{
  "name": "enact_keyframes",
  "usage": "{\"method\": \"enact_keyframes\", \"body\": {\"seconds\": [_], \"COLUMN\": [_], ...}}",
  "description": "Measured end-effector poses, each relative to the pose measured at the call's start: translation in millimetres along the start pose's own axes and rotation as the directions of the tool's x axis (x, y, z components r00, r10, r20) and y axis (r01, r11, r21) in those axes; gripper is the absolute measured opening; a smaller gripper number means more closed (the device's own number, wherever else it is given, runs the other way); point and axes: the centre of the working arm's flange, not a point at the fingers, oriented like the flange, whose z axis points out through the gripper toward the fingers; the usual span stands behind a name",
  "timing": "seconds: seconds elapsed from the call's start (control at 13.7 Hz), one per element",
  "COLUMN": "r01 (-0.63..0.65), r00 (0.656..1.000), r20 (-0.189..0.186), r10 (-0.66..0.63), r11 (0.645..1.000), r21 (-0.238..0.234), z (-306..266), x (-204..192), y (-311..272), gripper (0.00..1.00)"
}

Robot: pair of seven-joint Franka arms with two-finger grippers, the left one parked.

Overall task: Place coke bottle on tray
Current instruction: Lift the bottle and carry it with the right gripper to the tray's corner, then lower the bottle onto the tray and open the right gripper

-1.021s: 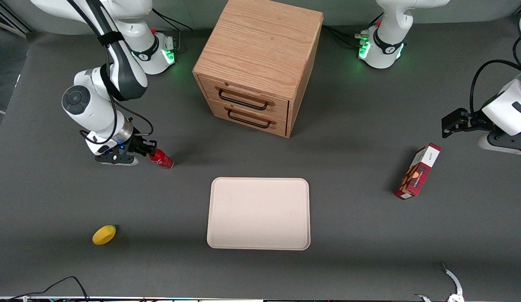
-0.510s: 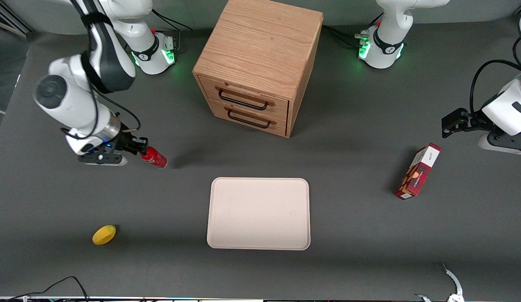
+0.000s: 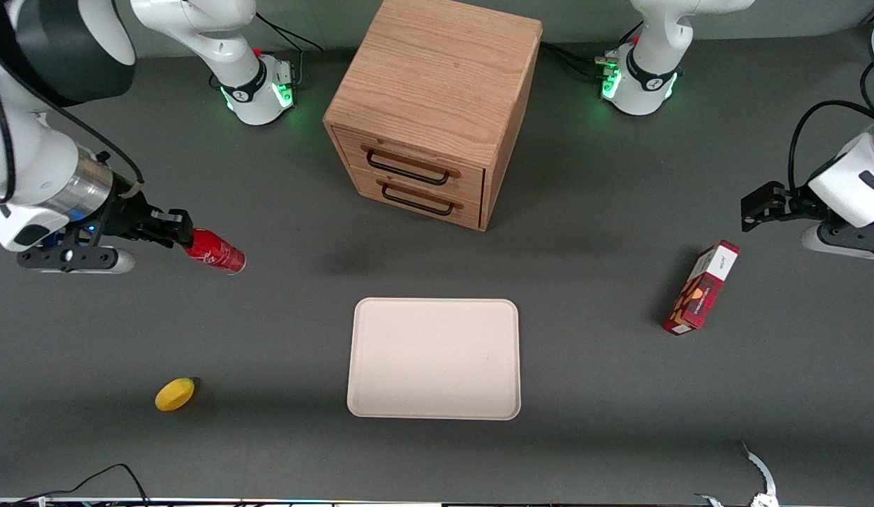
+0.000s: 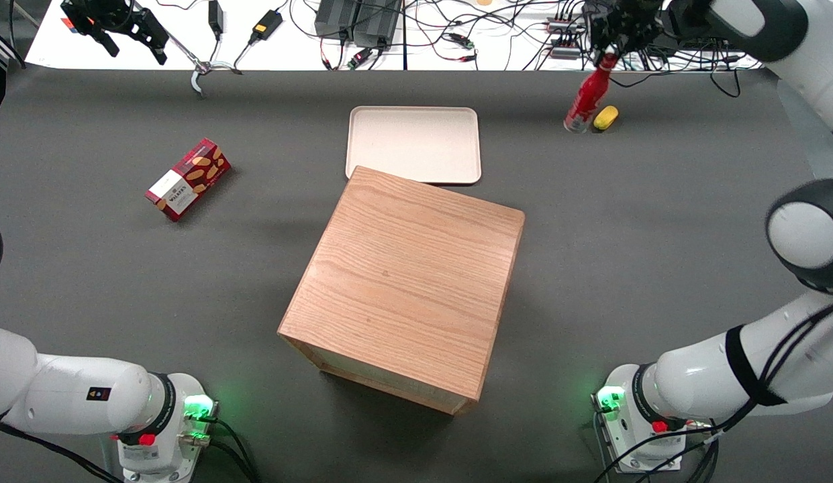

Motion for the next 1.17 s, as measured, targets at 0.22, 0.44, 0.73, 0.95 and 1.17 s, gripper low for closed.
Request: {"method": "enact_keyframes", "body": {"seconds": [0.22, 0.44, 0.73, 0.95, 1.17], "r01": [-0.088, -0.177, -0.286, -0.315, -0.319], "r00": [0.996, 0.982, 0.945, 0.929, 0.923], "r20": [-0.005, -0.055, -0.13, -0.157, -0.177], "r10": [0.088, 0.181, 0.3, 0.336, 0.341], "r11": [0.995, 0.982, 0.951, 0.938, 0.937], "r21": [0.048, 0.071, 0.116, 0.141, 0.141], "z": [17.5, 68.7, 156.0, 205.7, 232.1], "x": [36.5, 71.2, 112.9, 126.1, 131.5], "y": [-56.8, -108.6, -138.1, -153.7, -160.4], "gripper": [0.31, 0.31, 0.31, 0.31, 0.31]}}
